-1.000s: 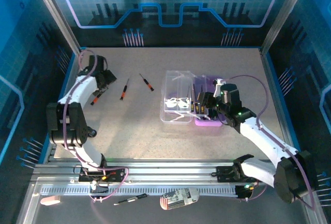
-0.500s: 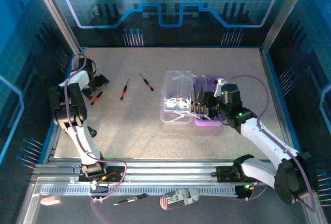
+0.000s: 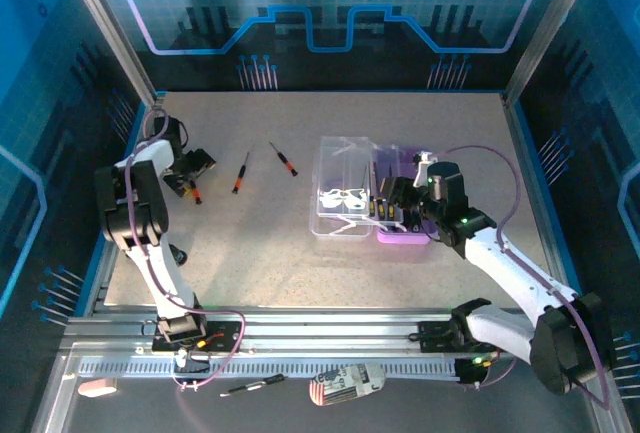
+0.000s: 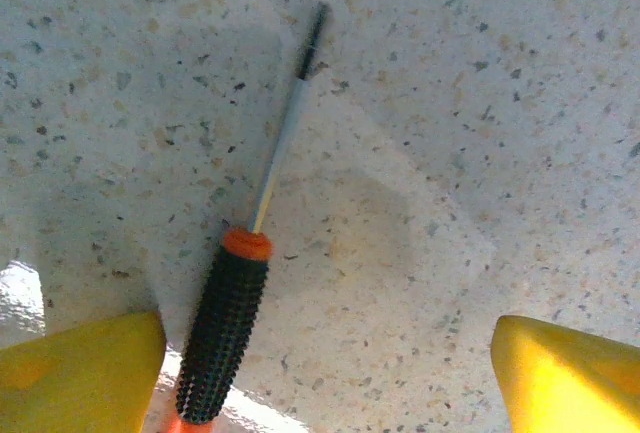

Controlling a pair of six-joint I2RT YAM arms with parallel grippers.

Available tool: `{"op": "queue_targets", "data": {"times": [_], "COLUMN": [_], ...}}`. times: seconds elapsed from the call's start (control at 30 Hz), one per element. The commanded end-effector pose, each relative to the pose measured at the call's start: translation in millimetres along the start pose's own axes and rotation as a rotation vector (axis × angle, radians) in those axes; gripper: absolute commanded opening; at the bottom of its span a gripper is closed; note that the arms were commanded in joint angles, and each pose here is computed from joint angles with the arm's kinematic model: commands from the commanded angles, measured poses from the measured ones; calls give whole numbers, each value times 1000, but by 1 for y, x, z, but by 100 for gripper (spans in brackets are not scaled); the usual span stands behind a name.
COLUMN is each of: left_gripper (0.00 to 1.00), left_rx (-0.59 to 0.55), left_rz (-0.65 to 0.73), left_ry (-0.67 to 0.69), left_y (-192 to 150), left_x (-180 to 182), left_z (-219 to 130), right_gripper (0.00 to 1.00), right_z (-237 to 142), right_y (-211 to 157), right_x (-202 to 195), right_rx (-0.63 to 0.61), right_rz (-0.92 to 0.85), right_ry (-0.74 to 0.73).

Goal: Pack the tool kit

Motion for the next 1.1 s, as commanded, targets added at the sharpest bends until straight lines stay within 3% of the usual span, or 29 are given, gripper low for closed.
{"op": "queue_targets", "data": {"times": [0.0, 0.1, 0.27, 0.37, 0.53, 0.73, 0.9, 1.07], "left_gripper": [86, 84, 62, 59, 34, 30, 29, 18], "left_rx": [51, 44, 69, 53, 59, 72, 97, 103], "left_rz": [-2, 38, 81, 100, 148, 171, 171, 189], "left_ry": [1, 62, 160, 206, 247, 272, 284, 283], "left_y": [-23, -26, -27, -25, -21, -24, -27, -31], "left_x": [0, 4, 10, 14, 16, 22, 26, 26], "left_z": [-7, -5, 2, -2, -3, 0, 6, 11], "right_gripper": [46, 46, 46, 46, 46, 47, 53, 53], "right_z": [2, 1, -1, -2, -3, 2, 6, 4], "right_y": [1, 1, 2, 2, 3, -1, -3, -2], "right_x": [5, 6, 6, 7, 9, 22, 32, 29], "right_rx": [-11, -11, -14, -16, -19, 8, 22, 16], "right_rz": [-1, 0, -1, 0, 4, 22, 30, 30], "right_ry": [28, 33, 34, 35, 46, 158, 238, 213]}}
Point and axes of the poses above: each hand's point on the last joint's axis, 136 mm out from that joint toward the fingers, its own z axis out along the fingers, its own x axis along the line the jaws close on, y = z × x, the point moved 4 cm from there along -z, back along the fingers, and after that the axes turned 4 degrees about -z, right-handed, at the moved point
